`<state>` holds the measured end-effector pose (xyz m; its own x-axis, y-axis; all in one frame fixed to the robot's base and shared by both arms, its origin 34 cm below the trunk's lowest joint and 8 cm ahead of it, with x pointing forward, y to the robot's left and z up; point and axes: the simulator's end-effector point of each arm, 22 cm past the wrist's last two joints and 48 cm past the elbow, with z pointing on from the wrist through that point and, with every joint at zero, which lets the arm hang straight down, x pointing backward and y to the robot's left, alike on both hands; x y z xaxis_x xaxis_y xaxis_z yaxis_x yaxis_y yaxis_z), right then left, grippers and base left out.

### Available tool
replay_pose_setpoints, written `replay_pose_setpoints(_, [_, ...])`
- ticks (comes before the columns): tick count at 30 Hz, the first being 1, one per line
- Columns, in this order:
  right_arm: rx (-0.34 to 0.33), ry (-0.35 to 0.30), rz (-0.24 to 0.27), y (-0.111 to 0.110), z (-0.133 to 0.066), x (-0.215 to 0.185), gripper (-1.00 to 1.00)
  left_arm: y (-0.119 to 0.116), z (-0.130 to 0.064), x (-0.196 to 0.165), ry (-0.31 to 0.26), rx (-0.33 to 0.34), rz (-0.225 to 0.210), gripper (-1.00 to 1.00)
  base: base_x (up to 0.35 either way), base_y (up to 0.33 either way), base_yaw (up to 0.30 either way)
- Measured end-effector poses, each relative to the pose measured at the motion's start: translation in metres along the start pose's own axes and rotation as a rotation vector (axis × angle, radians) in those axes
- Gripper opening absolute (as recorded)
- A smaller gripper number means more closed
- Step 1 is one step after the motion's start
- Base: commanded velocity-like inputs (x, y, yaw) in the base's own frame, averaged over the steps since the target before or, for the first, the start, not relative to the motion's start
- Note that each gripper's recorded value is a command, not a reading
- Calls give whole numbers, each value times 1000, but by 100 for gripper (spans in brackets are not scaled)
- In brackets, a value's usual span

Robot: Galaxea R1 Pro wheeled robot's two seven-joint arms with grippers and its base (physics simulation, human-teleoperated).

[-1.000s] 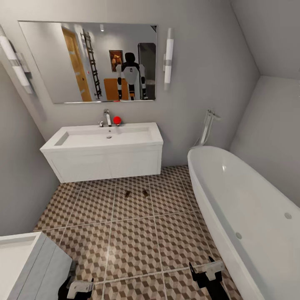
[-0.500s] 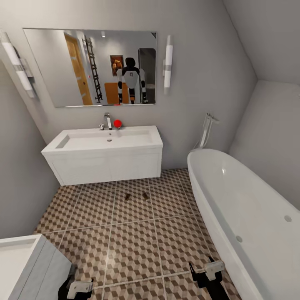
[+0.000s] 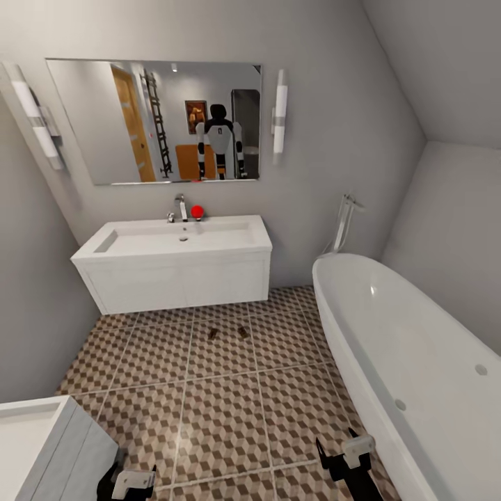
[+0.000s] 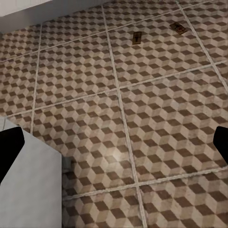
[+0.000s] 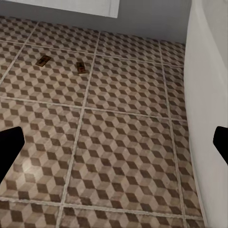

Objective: Take the four mousetraps from the cabinet in the bathroom and place them on the bathroom floor. Make sure all four end up on the same floor surface, and ensure that at least two of them are either under or directly next to the same bathroom sink.

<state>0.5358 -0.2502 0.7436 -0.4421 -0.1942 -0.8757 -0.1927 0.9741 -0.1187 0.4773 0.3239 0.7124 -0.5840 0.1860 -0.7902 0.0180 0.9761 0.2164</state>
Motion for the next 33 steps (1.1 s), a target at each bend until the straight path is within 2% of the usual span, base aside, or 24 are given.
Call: replay_pose_setpoints(33, [10,-52,-6,-5,1,-26,100,1,1,-25,-52,-7,-9,100,0,0,0])
